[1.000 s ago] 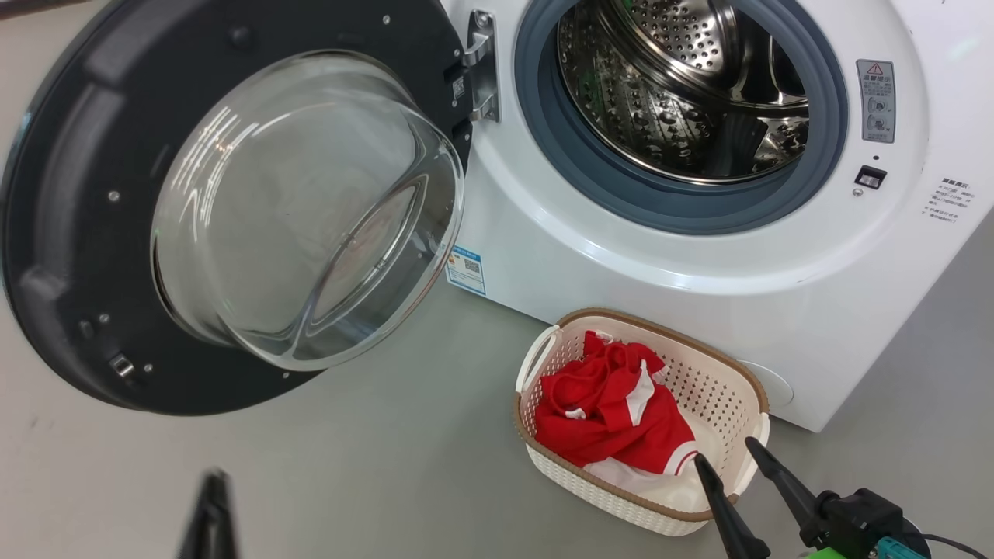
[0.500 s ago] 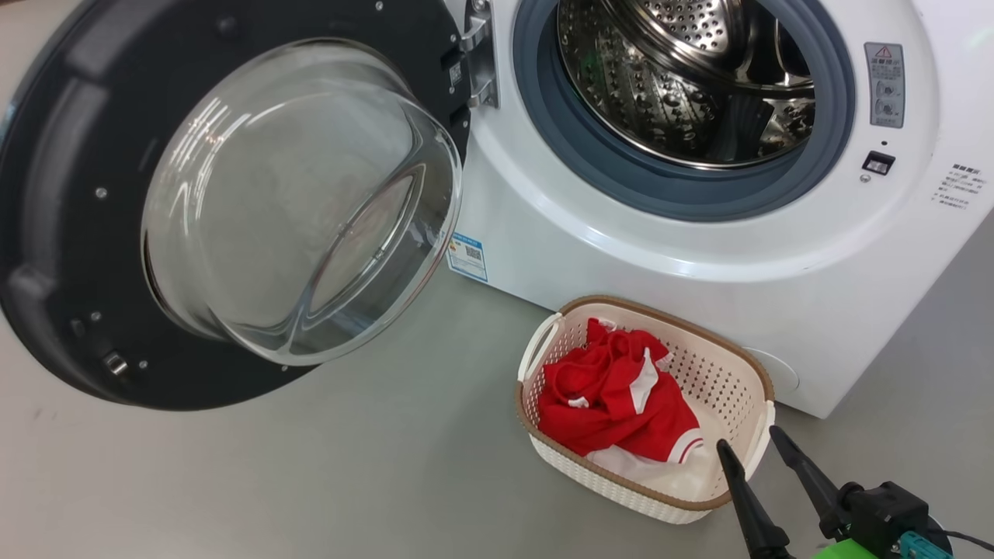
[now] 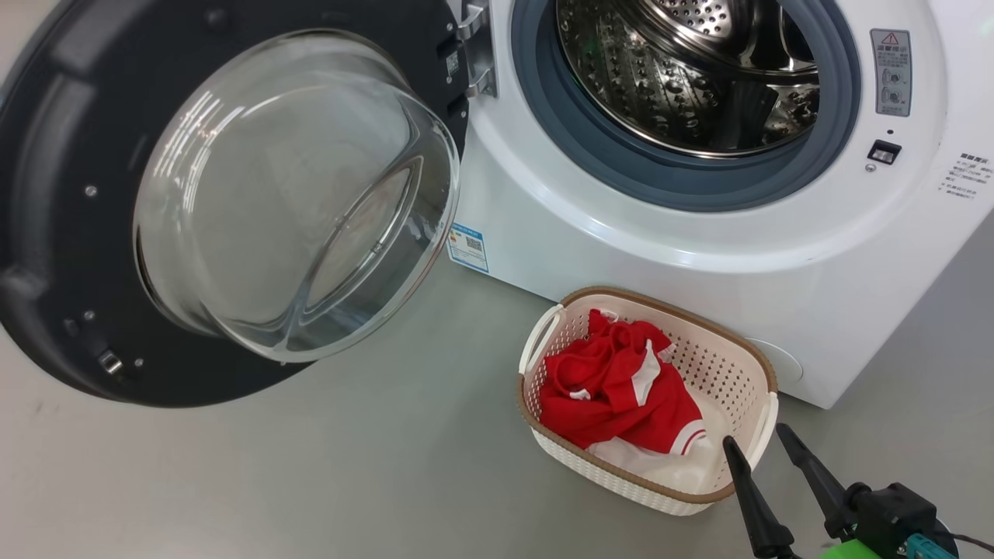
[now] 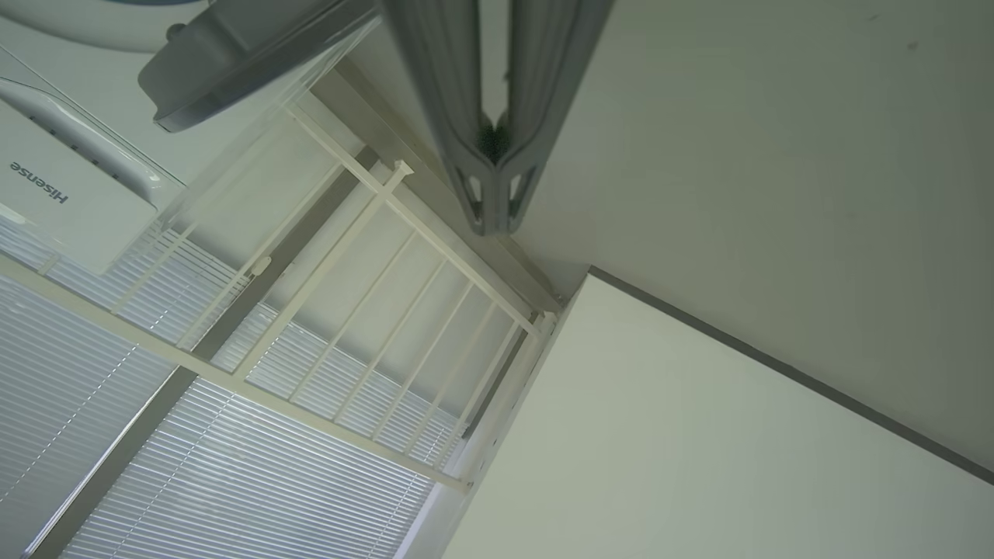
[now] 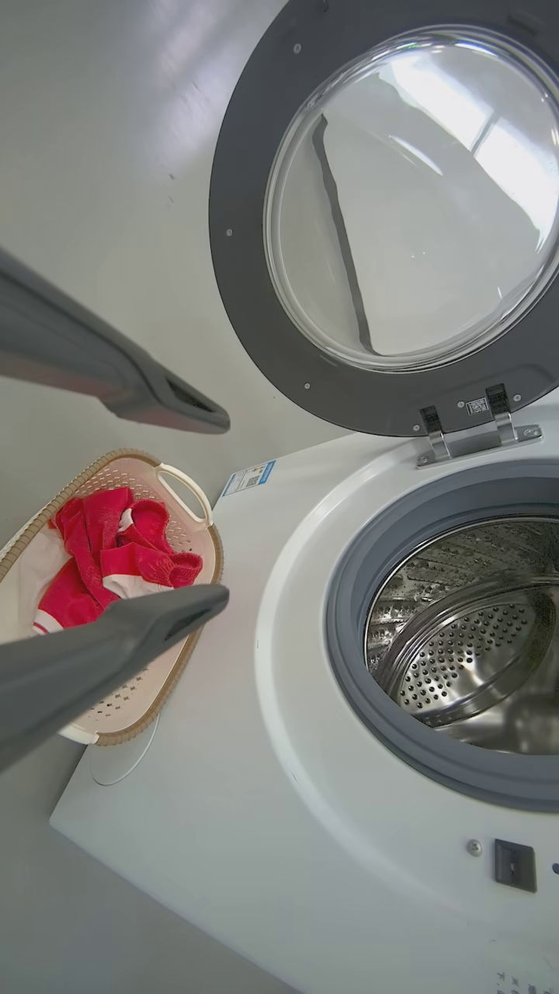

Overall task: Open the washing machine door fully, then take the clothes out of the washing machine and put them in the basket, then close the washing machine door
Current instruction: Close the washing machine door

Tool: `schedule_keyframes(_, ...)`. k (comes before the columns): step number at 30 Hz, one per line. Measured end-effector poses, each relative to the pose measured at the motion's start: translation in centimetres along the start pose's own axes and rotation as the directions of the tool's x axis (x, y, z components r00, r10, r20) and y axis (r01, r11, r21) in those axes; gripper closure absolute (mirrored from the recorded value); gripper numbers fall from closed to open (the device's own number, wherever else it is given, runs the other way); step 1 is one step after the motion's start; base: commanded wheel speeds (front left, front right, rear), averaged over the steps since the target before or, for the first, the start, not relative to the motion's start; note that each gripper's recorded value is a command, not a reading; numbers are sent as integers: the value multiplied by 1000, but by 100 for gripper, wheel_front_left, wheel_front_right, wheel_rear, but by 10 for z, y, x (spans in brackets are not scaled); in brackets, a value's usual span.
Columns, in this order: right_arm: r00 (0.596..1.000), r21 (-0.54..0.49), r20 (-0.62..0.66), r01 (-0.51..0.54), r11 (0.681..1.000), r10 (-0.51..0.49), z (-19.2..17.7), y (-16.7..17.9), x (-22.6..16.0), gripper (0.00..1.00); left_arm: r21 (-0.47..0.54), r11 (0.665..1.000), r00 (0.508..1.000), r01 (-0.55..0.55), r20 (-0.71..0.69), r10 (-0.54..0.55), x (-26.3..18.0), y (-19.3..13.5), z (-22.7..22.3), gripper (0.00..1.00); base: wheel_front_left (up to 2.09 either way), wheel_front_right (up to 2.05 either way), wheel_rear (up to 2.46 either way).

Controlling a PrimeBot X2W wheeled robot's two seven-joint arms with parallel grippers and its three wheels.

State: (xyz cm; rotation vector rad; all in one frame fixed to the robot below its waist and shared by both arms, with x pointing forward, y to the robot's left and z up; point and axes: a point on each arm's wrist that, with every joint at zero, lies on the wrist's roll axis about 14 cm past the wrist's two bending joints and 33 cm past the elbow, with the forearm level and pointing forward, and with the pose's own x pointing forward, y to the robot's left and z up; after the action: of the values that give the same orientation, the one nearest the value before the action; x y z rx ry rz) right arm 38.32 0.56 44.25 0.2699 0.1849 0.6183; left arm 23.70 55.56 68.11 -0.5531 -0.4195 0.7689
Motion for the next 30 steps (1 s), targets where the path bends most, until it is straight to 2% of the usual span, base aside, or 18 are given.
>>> schedule_keyframes(2,1000,2,-7,6,1000,-6,-2,-2,-2,0,-51,998,988,-34,-152,26,2,7,-28,100,0,0,0)
schedule_keyframes(4,1000,4,-12,10,1000,-10,-4,-3,-4,0,-60,996,959,-59,-281,40,1,11,-51,100,0,0,0)
schedule_keyframes(8,1000,6,-9,17,1000,-17,-4,-5,-5,0,-59,995,895,-86,-443,51,-5,14,-80,100,0,0,0)
schedule_keyframes(14,1000,11,-11,29,1000,-29,-5,-9,-8,0,-104,992,837,-69,-547,1,-7,0,-103,100,0,0,0)
schedule_keyframes(20,999,14,-14,48,999,-48,-7,-15,-11,0,-126,992,774,-6,-629,-75,-10,-25,-125,100,0,0,0)
schedule_keyframes(30,998,11,-1,57,998,-57,-2,-16,-13,0,-126,985,694,115,-699,-170,-33,-42,-132,100,0,0,0)
